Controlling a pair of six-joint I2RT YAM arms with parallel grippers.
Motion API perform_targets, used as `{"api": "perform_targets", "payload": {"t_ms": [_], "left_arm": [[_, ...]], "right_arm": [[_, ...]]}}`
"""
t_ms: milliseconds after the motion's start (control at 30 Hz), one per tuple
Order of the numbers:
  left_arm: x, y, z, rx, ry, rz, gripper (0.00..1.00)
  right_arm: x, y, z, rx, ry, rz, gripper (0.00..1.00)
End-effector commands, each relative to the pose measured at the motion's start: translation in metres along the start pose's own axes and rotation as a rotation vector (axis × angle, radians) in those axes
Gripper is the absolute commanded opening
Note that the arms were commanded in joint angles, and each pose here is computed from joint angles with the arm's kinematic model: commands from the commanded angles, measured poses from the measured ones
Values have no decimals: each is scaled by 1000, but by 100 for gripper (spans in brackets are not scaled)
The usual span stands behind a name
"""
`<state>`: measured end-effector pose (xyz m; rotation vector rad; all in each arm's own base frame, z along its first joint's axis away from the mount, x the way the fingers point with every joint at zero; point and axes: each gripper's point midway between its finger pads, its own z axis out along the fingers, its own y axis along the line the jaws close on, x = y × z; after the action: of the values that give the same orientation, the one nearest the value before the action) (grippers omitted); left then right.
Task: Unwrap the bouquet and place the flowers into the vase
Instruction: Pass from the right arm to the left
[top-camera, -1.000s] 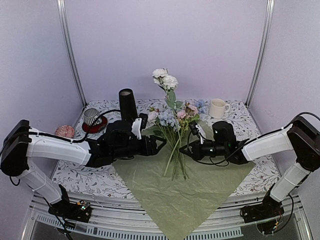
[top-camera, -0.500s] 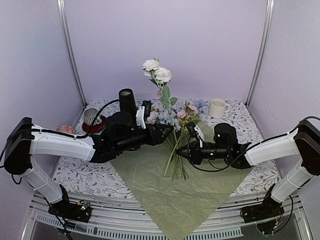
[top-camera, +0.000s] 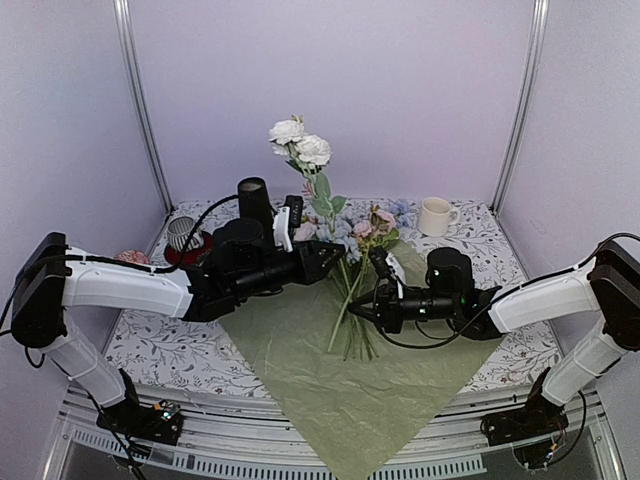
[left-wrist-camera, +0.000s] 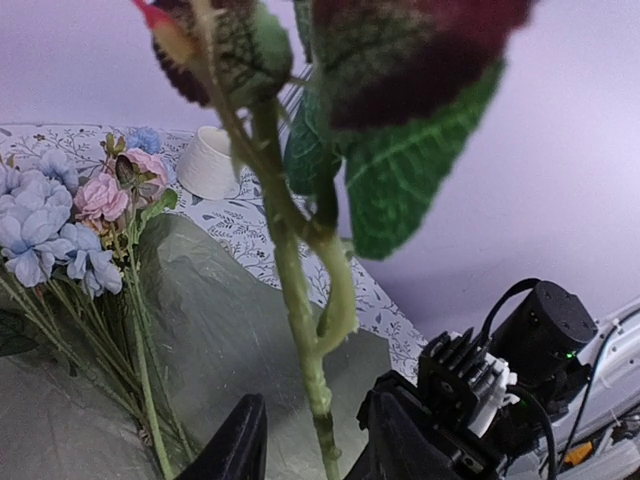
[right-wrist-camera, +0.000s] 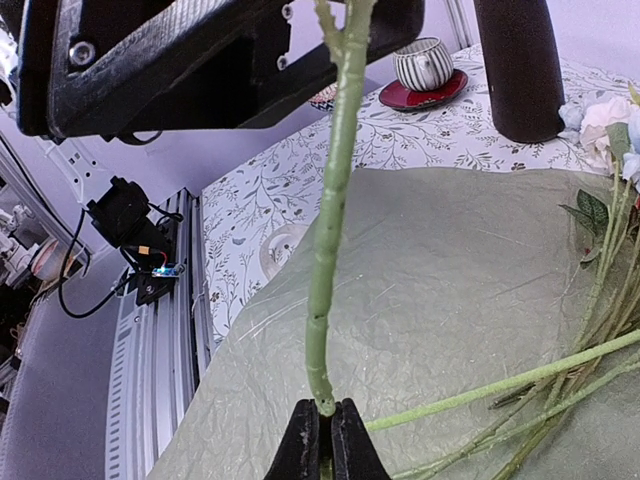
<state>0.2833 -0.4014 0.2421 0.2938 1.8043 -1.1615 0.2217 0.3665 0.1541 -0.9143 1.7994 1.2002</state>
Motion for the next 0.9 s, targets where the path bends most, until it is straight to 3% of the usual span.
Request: {"api": "perform_targets", "payload": {"t_ms": [0, 233, 367, 400, 467, 667, 867], "left_arm": [[-16, -5, 3, 25, -34, 7, 36], [-19, -1, 1, 14, -38, 5, 27], [-20, 1, -1, 9, -39, 6, 13], [-20, 1, -1, 8, -39, 6, 8], [-20, 1, -2, 6, -37, 8, 0], [-27, 6, -8, -23, -41, 27, 0], [-62, 21, -32, -139, -77, 110, 0]], "right_arm": [[-12, 19, -2, -69, -42, -63, 4], [-10, 22, -2, -78, -38, -72, 4], [-10, 21, -1, -76, -38, -73, 5], [-10, 21, -1, -76, -38, -74, 9], [-10, 21, -2, -73, -39, -73, 28], [-13, 16, -4, -38, -54, -74, 52], [-19, 5, -13, 53, -93, -77, 60]]}}
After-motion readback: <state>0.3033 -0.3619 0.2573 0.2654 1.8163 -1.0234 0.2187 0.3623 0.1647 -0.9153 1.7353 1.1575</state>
